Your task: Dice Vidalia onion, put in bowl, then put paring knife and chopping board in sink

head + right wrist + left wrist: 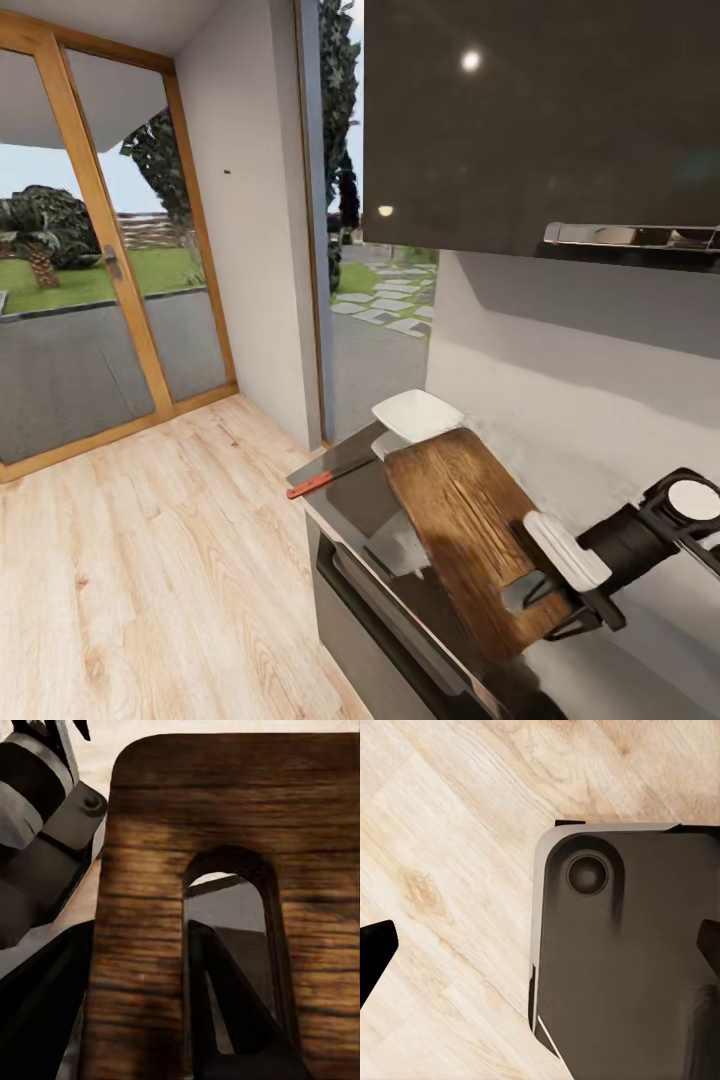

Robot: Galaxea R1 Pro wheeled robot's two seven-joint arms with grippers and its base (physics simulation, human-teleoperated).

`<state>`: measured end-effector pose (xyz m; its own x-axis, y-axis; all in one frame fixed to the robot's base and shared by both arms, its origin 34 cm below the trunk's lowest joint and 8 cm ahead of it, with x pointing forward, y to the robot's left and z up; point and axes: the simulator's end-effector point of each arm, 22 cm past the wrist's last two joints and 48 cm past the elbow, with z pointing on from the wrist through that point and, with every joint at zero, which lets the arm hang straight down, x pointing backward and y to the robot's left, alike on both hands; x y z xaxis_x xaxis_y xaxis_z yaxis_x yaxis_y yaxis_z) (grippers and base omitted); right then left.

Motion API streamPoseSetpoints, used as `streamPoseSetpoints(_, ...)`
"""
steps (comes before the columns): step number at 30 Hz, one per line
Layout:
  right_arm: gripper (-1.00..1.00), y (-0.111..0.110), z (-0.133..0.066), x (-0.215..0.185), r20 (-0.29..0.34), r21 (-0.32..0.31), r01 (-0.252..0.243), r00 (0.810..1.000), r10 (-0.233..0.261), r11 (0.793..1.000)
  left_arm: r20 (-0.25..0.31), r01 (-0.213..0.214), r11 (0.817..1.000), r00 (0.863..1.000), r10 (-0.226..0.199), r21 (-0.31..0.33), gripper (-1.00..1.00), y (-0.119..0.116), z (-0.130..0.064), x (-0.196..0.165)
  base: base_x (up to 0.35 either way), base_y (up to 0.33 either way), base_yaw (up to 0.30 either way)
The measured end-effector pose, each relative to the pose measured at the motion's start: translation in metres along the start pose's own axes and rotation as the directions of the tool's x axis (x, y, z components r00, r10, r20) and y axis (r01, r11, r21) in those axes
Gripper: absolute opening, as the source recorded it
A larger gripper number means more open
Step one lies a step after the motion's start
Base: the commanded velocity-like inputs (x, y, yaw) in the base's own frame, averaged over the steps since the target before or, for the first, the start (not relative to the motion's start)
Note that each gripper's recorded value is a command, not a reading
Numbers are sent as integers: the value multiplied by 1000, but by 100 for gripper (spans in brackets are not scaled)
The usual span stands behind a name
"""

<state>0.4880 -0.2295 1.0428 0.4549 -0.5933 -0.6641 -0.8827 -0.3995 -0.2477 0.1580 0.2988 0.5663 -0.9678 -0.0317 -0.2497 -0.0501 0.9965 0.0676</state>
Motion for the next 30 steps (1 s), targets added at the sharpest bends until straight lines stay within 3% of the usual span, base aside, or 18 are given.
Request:
streamPoseSetpoints(3, -100, 22, 22, 8, -14, -93, 31, 999, -33, 995, 0, 0, 1000, 1000, 0, 0, 100, 0, 0, 0, 0, 0, 0)
streamPoseSetpoints(6, -100, 37, 17, 23, -63, -132, 35, 997, -44, 991, 0, 0, 1000, 1000, 0, 0, 100, 0, 0, 0, 0, 0, 0)
streamPoseSetpoints(9, -100, 45, 3, 28, -72, -135, 12, 997, -22, 991, 0, 0, 1000, 1000, 0, 0, 100, 0, 0, 0, 0, 0, 0)
streamPoseSetpoints(11, -100, 51, -10, 21, -30, -125, -13, 1000, 10, 992, 0, 0, 1000, 1000, 0, 0, 100, 0, 0, 0, 0, 0, 0)
streamPoseSetpoints(15, -100, 57, -24, 20, -18, -119, -38, 999, 36, 992, 0, 0, 1000, 1000, 0, 0, 100, 0, 0, 0, 0, 0, 0)
streamPoseSetpoints(30, -100, 58, -28, 13, 17, -115, -49, 999, 52, 992, 0, 0, 1000, 1000, 0, 0, 100, 0, 0, 0, 0, 0, 0)
